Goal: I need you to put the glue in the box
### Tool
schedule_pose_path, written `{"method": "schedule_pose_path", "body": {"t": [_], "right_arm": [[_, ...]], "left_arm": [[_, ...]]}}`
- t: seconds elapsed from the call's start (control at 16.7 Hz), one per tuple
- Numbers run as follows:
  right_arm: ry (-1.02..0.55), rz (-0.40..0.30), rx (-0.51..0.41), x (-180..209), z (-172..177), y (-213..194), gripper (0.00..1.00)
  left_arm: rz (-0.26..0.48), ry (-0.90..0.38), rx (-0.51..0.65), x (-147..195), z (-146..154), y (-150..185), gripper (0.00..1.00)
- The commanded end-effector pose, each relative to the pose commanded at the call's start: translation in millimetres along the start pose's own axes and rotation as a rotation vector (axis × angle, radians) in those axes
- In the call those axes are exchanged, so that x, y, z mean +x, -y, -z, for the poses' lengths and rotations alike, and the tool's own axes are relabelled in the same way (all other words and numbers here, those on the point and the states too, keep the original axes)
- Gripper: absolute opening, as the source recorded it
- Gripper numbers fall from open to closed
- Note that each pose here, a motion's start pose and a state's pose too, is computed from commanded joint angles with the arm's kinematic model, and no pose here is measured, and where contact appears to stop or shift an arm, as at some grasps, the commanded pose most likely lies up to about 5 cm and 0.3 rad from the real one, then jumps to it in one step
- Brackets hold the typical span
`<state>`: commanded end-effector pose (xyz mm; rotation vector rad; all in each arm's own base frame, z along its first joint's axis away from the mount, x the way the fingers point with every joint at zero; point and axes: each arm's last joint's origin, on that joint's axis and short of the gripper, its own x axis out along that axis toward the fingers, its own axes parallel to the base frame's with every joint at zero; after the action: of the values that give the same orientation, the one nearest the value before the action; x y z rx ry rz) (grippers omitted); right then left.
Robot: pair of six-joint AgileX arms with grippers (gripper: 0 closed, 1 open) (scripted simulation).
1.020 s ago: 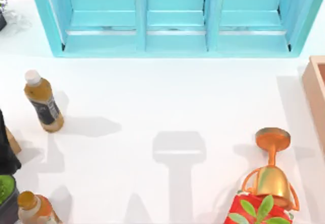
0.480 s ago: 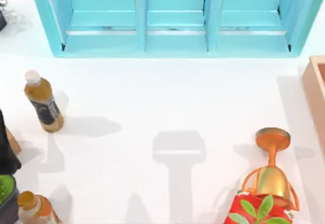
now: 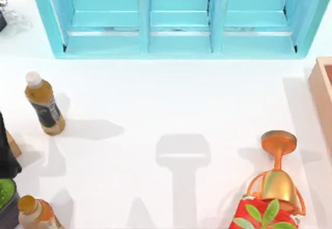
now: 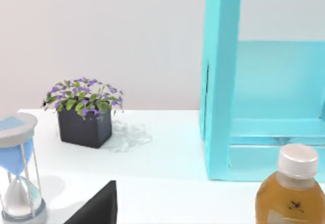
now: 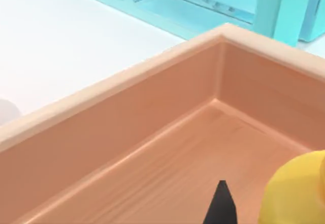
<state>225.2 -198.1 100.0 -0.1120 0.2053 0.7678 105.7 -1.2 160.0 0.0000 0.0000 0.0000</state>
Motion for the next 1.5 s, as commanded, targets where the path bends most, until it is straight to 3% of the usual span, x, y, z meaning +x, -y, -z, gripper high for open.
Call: {"method": "schedule_pose_path", "body": {"t": [0.6, 1.38, 1.5], "right_arm": [[0.016, -0.018, 0.041, 17.0, 2.7, -5.3, 0.0], [0.016, -0.018, 0.041, 17.0, 2.7, -5.3, 0.98], [0.016, -0.018, 0.041, 17.0, 2.7, -5.3, 1.0]], "left_arm": [[0.0, 0.0, 0.0, 0.0, 0.0, 0.0, 1.0], [0.0, 0.0, 0.0, 0.0, 0.0, 0.0, 1.0], [0.0, 0.0, 0.0, 0.0, 0.0, 0.0, 1.0]]}}
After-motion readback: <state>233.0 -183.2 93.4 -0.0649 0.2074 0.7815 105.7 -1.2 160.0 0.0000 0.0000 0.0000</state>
